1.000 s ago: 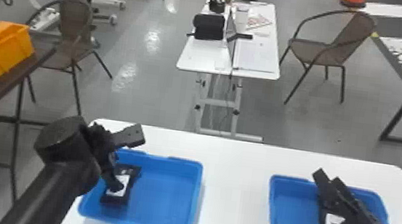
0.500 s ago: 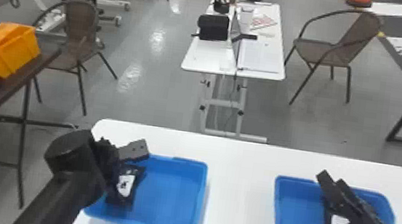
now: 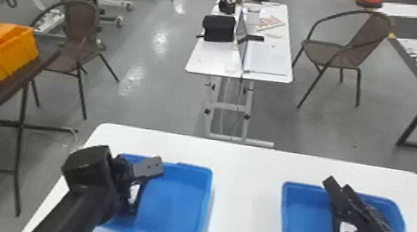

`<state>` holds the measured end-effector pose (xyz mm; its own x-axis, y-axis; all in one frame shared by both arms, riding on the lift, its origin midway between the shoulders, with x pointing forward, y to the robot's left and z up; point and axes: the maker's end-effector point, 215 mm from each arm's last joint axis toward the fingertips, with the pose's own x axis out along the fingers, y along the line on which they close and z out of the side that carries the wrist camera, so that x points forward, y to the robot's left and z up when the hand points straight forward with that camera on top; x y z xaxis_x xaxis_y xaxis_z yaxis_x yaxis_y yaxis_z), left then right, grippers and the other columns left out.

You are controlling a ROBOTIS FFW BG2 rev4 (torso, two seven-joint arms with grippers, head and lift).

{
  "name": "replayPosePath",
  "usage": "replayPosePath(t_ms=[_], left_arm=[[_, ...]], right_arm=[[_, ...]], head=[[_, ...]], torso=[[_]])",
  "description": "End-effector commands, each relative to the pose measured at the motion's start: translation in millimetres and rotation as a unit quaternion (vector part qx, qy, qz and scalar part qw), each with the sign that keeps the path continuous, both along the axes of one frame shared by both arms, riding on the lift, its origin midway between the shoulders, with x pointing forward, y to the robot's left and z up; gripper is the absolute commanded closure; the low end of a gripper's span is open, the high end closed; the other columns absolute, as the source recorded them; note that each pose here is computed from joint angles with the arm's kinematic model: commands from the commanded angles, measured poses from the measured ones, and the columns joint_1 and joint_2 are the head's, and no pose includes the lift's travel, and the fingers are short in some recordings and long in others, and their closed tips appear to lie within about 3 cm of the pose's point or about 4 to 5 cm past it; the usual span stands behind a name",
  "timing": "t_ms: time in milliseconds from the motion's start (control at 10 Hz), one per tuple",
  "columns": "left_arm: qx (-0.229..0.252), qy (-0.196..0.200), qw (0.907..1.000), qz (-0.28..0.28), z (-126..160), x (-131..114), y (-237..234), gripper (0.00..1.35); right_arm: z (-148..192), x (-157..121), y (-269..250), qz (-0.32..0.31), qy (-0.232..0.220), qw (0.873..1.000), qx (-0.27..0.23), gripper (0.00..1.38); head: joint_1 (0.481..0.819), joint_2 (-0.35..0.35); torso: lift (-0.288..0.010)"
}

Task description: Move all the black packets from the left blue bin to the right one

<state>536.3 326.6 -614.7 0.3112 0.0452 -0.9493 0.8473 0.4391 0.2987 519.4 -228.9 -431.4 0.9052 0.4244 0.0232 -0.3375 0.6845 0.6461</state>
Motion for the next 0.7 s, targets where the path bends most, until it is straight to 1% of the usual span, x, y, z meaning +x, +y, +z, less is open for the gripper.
replayPosePath(t_ms=[0, 100, 200, 300, 400, 500, 600], left_arm=[[-0.002, 0.018, 0.9997, 0.016, -12.3, -15.0, 4.3, 0.57], [-0.021, 0.025, 0.9989, 0.033, -19.4, -24.8, 4.0, 0.97], [-0.035, 0.031, 0.9981, 0.040, -18.8, -26.5, 2.0, 1.22], [-0.060, 0.051, 0.9953, 0.057, -14.8, -32.1, 1.2, 1.21], [-0.068, 0.042, 0.9953, 0.054, -3.0, -28.2, 2.7, 1.21], [-0.081, 0.011, 0.9953, 0.052, 15.2, -22.3, 1.2, 1.21], [-0.101, -0.028, 0.9934, 0.046, 37.0, -18.4, -6.7, 1.21]], right_arm=[[-1.2, -1.3, 1.1, 0.003, 0.001, 1.000, 0.001, 0.33], [-1.5, -2.0, 1.9, 0.003, 0.001, 1.000, 0.003, 0.33], [-1.3, -3.4, 1.6, 0.002, 0.001, 1.000, 0.006, 0.33], [-3.4, -4.0, 2.7, 0.003, 0.004, 1.000, 0.008, 0.33], [-2.8, -3.9, 4.3, 0.002, 0.003, 1.000, 0.012, 0.33], [-3.3, -4.2, 5.1, 0.002, 0.004, 1.000, 0.013, 0.33], [-3.8, -4.5, 6.5, 0.003, 0.004, 1.000, 0.015, 0.33]], head=[[0.695, 0.102], [0.695, 0.103], [0.695, 0.108], [0.695, 0.111], [0.695, 0.112], [0.695, 0.119], [0.695, 0.117]], torso=[[0.000], [0.000], [0.000], [0.000], [0.000], [0.000], [0.000]])
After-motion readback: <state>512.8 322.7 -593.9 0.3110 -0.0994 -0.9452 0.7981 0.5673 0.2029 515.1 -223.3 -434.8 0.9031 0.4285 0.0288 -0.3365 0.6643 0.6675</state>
